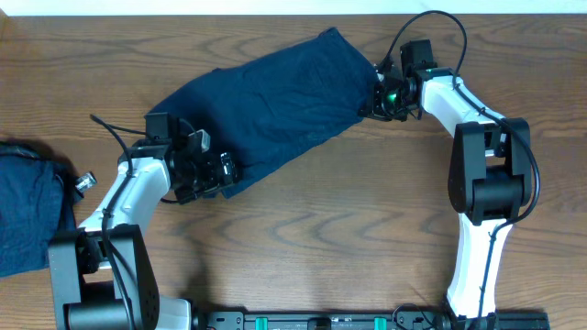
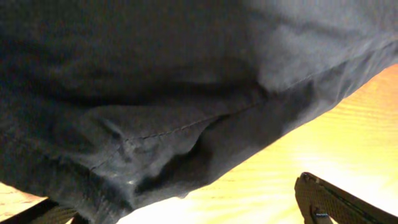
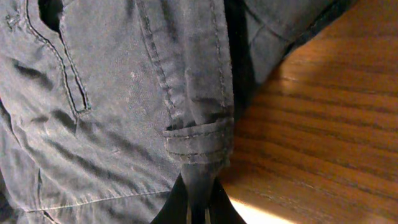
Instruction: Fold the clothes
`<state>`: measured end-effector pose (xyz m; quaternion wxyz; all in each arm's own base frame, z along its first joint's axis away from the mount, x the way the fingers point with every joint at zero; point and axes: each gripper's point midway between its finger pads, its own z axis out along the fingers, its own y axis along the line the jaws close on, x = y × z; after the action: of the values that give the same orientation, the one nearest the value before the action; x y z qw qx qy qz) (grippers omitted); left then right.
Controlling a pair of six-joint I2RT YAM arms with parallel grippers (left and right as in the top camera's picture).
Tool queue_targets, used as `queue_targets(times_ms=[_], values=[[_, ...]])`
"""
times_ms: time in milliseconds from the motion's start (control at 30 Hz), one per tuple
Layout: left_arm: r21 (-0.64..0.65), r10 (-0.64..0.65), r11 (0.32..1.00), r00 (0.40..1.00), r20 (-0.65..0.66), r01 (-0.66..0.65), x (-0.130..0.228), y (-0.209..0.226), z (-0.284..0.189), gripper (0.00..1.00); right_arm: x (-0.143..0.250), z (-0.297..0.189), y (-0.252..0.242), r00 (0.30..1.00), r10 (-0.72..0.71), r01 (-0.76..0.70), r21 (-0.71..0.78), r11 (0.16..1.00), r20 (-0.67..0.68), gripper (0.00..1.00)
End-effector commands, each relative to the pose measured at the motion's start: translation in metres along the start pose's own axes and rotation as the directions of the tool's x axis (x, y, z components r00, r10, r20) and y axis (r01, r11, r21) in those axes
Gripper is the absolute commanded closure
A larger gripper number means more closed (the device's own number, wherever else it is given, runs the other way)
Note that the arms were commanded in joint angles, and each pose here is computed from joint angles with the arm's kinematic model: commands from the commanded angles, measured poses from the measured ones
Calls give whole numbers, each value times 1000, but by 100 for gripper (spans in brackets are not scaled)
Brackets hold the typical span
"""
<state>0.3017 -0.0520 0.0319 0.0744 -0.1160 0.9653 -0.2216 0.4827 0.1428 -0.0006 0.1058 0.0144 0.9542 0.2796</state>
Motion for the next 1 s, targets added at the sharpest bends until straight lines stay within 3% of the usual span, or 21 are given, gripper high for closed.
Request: queue_targets(times_ms=[0,33,67,267,400,567,967], values=[[15,-24,1000,1000,8,24,-4,-4,0,62,13,15,-22,999,10,-8,49,999,-45,99],[15,-24,1000,1000,8,24,-5,-3,0,92,12,15,-22,999,6,-4,50,999,-45,99],[15,-24,1000,1000,8,24,-4,-3,0,94,12,15,-22,999,6,-4,53,999,-43,99],[11,-39,999,999,9,39,-5,-3,0,94,11,15,-25,999,-12,15,70,997,-37,98],[-95,-135,986,990,47,139,-9,16,-1,94,8,13,-25,999,-21,23,77,997,-26,99],[-150,-151,975,983,103,166,-19,26,-4,94,-2,-2,-22,999,-39,37,114,993,11,99],[-137,-90,982,965,245,127,-54,4,-50,94,-38,-99,25,976,-141,115,159,980,163,99]])
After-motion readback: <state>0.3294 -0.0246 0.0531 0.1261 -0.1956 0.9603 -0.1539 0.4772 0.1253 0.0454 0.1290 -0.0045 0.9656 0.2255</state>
